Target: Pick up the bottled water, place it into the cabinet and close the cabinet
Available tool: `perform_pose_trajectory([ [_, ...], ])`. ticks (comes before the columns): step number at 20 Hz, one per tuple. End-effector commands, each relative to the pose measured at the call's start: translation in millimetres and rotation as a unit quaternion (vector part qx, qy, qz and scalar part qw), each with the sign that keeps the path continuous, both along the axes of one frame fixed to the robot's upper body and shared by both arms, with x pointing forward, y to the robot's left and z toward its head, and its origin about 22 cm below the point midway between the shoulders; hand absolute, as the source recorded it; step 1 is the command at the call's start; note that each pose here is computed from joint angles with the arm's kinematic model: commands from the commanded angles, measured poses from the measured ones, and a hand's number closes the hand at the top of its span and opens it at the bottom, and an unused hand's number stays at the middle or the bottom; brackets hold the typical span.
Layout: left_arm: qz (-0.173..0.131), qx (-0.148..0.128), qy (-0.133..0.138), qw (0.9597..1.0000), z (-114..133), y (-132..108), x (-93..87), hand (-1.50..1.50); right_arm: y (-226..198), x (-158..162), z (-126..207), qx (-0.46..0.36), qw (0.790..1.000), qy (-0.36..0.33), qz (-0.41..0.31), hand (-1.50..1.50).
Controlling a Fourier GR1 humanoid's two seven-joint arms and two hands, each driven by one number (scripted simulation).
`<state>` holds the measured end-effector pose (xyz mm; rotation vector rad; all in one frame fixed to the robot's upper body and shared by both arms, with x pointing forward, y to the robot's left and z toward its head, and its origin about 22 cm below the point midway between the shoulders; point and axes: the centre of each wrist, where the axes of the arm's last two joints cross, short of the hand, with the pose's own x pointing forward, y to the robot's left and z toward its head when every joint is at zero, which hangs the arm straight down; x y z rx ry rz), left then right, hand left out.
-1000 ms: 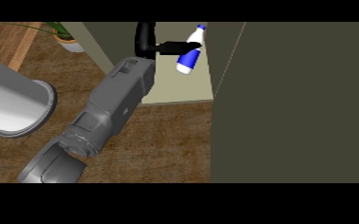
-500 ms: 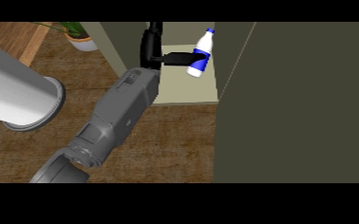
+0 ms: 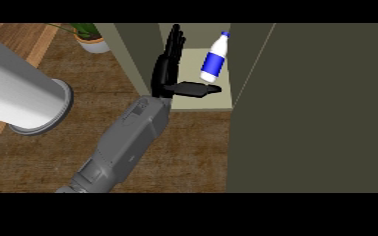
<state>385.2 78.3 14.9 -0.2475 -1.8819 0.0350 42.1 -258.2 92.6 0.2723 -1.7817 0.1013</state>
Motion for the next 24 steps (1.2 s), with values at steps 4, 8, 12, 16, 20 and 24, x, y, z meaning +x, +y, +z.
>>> perform_pose_trajectory([
  [4, -0.071, -0.060, -0.015, 0.9956, -3, -15, -46.9, -1.50, 10, -4, 27, -0.002, 1.000, -0.027, -0.004, -1.50],
  [8, -0.098, -0.072, -0.029, 0.9922, -12, -17, -83.5, -1.50, 10, -1, 34, -0.022, 0.999, -0.038, -0.017, -1.50],
  [12, -0.113, -0.089, -0.017, 0.9894, 3, -5, -106.5, -1.50, 9, -1, 35, -0.042, 0.998, -0.037, 0.021, -1.50],
  [16, -0.111, -0.083, 0.019, 0.9902, -21, 15, -128.1, 1.50, 7, -6, 36, -0.081, 0.991, -0.026, 0.101, 1.50],
  [20, -0.104, -0.067, 0.003, 0.9923, -6, 58, -135.5, 1.50, 8, -3, 36, -0.112, 0.980, -0.004, 0.163, 1.50],
  [24, -0.067, -0.079, 0.007, 0.9946, -10, 90, -160.3, -1.50, 10, -9, 47, -0.116, 0.967, -0.021, 0.224, 1.50],
])
